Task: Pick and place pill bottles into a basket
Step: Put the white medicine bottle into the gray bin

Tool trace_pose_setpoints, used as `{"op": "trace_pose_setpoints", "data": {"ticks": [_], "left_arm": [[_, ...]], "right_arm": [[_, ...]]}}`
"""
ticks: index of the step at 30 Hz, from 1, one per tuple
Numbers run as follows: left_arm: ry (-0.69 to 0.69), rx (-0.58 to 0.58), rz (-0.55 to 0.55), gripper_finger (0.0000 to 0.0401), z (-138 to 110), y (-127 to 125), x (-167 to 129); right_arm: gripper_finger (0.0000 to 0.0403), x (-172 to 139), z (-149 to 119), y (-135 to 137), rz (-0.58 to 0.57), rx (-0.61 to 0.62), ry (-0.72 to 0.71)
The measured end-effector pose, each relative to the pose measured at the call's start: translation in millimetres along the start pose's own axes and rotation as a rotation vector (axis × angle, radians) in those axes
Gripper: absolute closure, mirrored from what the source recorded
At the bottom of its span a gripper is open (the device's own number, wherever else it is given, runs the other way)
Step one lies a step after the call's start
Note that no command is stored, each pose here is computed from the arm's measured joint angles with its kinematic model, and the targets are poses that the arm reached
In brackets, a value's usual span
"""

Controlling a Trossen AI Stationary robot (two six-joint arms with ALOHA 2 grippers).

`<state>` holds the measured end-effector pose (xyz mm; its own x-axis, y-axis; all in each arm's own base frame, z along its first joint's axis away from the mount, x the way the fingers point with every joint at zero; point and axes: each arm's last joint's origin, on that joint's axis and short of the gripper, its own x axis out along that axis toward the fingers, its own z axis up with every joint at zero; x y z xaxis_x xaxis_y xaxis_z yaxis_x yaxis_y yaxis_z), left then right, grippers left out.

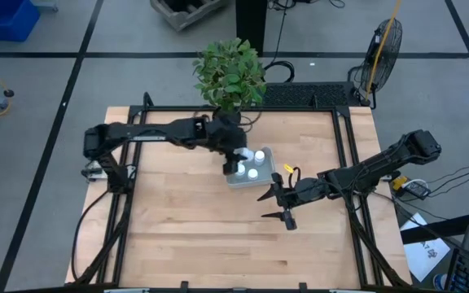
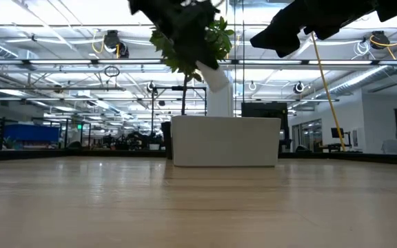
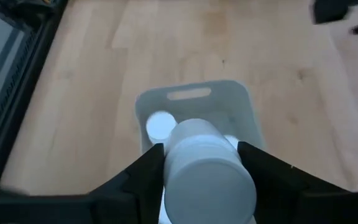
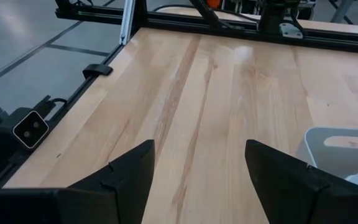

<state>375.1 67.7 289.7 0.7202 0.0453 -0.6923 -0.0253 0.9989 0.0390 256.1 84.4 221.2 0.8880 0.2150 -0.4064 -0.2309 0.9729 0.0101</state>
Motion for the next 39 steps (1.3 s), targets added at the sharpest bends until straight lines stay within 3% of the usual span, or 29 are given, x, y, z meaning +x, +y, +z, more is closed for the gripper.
{"op": "trace_pose_setpoints", "data": {"ticks": [8, 15, 19, 28, 34, 39], "left_arm": [[0.065, 0.001, 0.010, 0.0217, 14.3, 24.3, 34.3], [0.228, -0.057, -0.016, 0.0203, 0.7, 41.8, 56.8], [0.219, -0.073, -0.037, 0.0220, -1.8, 47.7, 62.4], [0.253, -0.105, -0.072, 0.0198, -10.6, 51.0, 75.8], [0.271, -0.115, -0.100, 0.0220, -16.2, 52.1, 85.0], [0.275, -0.125, -0.112, 0.0210, -19.1, 54.6, 89.6]], "right_arm": [[0.0161, 0.0, -0.7, 0.4, 0.001, -0.001, 0.007], [0.0161, -0.1, -3.0, 0.4, 0.000, 0.016, 0.029], [0.0161, -0.1, -3.4, 0.3, 0.000, 0.016, 0.032], [0.0161, -0.2, -2.5, 0.5, 0.006, 0.034, 0.024], [0.0161, -0.2, -2.5, 0.5, 0.005, 0.033, 0.023], [0.0161, -0.2, -1.9, 0.6, 0.005, 0.033, 0.017]]}}
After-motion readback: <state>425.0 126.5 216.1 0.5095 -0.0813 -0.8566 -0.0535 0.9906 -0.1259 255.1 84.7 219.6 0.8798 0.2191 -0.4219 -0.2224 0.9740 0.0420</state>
